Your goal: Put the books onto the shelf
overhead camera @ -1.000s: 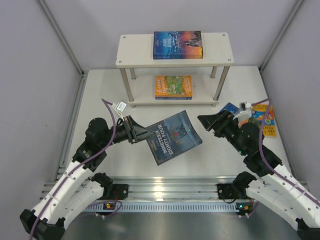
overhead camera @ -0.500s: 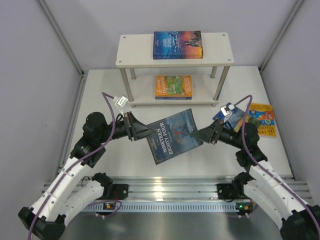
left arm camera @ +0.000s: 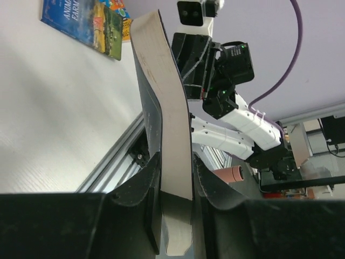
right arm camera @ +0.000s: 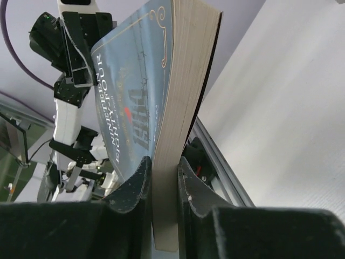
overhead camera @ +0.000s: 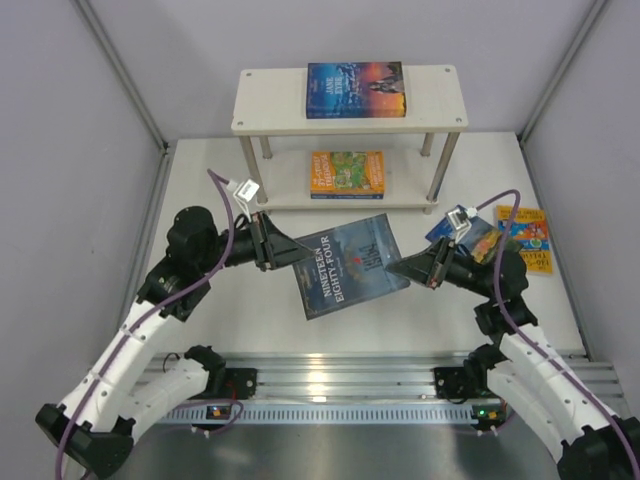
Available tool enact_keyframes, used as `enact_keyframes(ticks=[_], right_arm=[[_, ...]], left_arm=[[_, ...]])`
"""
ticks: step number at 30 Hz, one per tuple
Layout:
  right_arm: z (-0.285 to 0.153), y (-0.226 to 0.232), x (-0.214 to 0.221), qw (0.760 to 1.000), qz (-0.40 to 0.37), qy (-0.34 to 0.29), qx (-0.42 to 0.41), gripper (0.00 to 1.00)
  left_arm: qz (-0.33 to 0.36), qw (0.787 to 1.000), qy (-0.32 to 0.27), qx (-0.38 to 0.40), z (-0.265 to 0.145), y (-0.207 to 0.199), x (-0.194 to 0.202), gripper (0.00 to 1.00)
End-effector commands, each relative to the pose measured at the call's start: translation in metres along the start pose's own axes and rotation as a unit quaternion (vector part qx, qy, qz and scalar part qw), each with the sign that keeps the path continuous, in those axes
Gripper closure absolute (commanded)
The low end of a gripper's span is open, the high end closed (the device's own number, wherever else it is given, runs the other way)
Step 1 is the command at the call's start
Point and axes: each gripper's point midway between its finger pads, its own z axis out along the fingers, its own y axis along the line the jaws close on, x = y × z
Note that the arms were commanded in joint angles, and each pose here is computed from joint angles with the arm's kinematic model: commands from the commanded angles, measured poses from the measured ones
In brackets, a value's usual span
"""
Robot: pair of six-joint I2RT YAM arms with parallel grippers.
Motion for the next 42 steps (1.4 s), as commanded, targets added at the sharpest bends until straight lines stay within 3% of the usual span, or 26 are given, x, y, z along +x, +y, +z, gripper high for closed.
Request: enact_keyframes(ticks=[1, 2, 6, 10, 12, 13, 18, 24, 27, 35, 42], right_arm=[[0.002, 0.049, -0.023, 0.997, -0.055, -0.014, -0.044, 1.0], [0.004, 0.069, -0.038, 0.996, -0.073, -0.025, -0.053, 1.0], [0.016, 0.112, -0.086, 0.993, -0.092, -0.064, -0.042, 1.0], [0.032, 0.154, -0.132, 0.988, -0.112, -0.089, -0.056, 1.0], [0.044, 0.171, -0.158, 0.986, -0.12, -0.1, -0.058, 1.0], [0.048, 0.174, -0.168, 0.985, -0.123, -0.104, -0.056, 1.0], [0.078, 0.188, -0.229, 0.983, -0.129, -0.118, -0.053, 1.0], [0.104, 0.191, -0.285, 0.977, -0.151, -0.142, -0.043, 1.0], [0.113, 0.182, -0.313, 0.976, -0.151, -0.154, -0.039, 1.0], [0.127, 0.125, -0.367, 0.977, -0.13, -0.17, -0.009, 1.0], [0.121, 0.083, -0.383, 0.978, -0.116, -0.173, 0.024, 1.0]], left_arm=[[0.046, 0.997, -0.061, -0.022, 0.0, -0.018, -0.04, 0.95], [0.05, 0.995, -0.067, -0.05, 0.002, -0.01, -0.048, 0.74], [0.08, 0.978, -0.143, -0.132, -0.009, -0.016, -0.1, 0.36], [0.128, 0.955, -0.23, -0.14, -0.031, -0.067, -0.156, 0.19], [0.124, 0.937, -0.263, -0.194, -0.039, -0.06, -0.178, 0.17], [0.138, 0.928, -0.291, -0.189, -0.051, -0.081, -0.193, 0.16], [0.165, 0.874, -0.375, -0.262, -0.083, -0.094, -0.242, 0.15], [0.195, 0.827, -0.414, -0.327, -0.096, -0.078, -0.269, 0.15], [0.224, 0.832, -0.403, -0.309, -0.079, -0.08, -0.278, 0.15], [0.246, 0.874, -0.32, -0.272, -0.007, -0.049, -0.29, 0.16], [0.241, 0.888, -0.314, -0.236, 0.024, -0.03, -0.301, 0.16]])
